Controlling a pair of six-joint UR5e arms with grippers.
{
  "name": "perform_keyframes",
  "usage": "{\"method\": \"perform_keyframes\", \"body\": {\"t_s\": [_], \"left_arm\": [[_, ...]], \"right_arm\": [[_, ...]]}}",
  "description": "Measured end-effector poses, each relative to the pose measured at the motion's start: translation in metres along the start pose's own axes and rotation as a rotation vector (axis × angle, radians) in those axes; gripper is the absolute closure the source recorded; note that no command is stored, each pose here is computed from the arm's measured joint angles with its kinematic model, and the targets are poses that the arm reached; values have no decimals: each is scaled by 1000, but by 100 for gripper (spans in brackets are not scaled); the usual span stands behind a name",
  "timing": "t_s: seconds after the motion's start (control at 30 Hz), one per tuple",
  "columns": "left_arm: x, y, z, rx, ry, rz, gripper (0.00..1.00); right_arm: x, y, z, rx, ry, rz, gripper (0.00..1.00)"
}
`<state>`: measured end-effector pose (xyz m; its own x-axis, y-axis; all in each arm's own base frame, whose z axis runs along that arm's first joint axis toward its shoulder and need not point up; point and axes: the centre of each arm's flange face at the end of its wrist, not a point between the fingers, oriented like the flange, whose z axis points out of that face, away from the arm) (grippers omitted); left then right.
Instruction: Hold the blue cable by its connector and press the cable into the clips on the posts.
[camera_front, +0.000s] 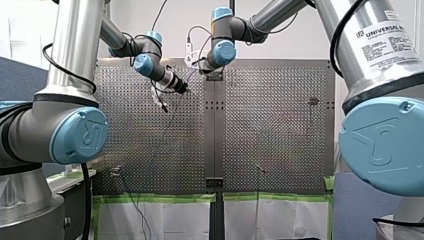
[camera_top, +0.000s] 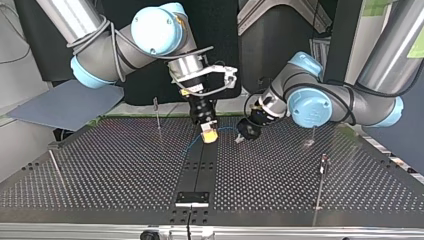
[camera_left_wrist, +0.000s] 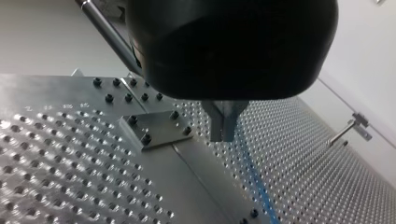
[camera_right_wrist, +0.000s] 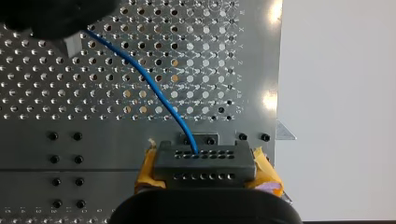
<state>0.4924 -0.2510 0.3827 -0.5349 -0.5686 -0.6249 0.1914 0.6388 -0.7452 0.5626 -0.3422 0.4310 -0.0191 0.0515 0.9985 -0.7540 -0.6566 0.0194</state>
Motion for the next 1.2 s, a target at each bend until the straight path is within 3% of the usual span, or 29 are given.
{"method": "perform_keyframes", "body": {"t_s": [0.2, 0.47, 0.63, 0.9, 1.2], "left_arm": [[-5, -1, -7, -23, -35, 11, 100], [-19, -16, -27, -42, -118, 40, 100], [-21, -16, -40, -62, -165, 48, 100], [-13, -1, -56, -136, -206, 80, 100], [-22, -6, -83, -185, -283, 119, 100]], "right_arm": [[0, 1, 0, -3, 0, 0, 100], [-1, 2, 1, -3, 0, 0, 100], [-1, 0, 0, 2, -1, 0, 100], [-1, -4, -1, 12, 0, 0, 100], [0, -10, 0, 41, 13, 5, 100]]}}
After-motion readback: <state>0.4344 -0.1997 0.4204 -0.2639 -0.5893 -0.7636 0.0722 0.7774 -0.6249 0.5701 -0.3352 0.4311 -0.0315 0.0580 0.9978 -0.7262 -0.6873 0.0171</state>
